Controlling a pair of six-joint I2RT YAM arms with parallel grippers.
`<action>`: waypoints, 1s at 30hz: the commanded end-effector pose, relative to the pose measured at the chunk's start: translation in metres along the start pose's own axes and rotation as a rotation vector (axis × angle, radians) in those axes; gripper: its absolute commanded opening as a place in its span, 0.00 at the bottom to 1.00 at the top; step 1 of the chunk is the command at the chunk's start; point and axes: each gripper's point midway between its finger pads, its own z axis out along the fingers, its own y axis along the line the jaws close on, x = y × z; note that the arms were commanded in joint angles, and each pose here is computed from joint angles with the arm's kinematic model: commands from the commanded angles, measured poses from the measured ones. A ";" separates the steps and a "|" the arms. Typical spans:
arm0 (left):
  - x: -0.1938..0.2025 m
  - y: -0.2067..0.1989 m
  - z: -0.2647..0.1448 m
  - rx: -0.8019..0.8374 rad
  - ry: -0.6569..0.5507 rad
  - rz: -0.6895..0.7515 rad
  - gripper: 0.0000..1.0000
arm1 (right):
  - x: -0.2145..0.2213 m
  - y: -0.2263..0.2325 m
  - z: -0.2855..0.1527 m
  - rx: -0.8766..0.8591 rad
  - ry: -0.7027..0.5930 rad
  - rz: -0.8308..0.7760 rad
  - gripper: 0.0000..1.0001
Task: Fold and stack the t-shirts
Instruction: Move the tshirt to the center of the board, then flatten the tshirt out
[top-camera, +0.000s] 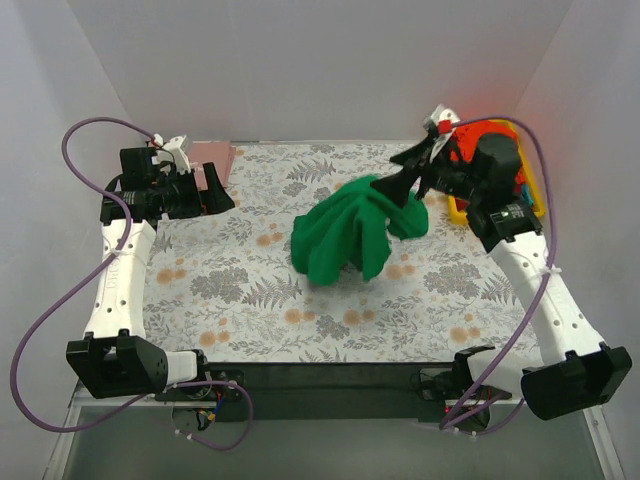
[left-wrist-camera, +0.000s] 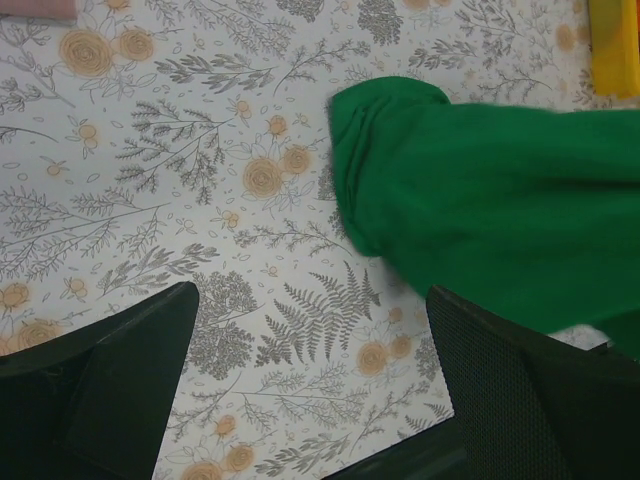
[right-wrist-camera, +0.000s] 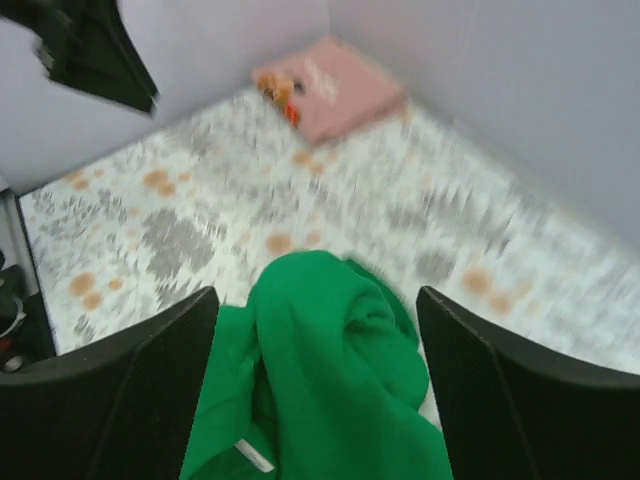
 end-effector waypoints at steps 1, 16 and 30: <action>0.010 -0.013 -0.006 0.088 0.020 0.085 0.98 | 0.097 -0.017 -0.016 0.112 0.249 0.045 0.92; 0.152 -0.028 0.062 0.295 0.397 0.298 0.86 | 0.297 -0.029 -0.055 0.123 0.782 0.334 0.72; 0.236 -0.062 0.087 0.292 0.506 0.639 0.81 | 0.385 -0.027 -0.083 0.137 1.037 0.446 0.55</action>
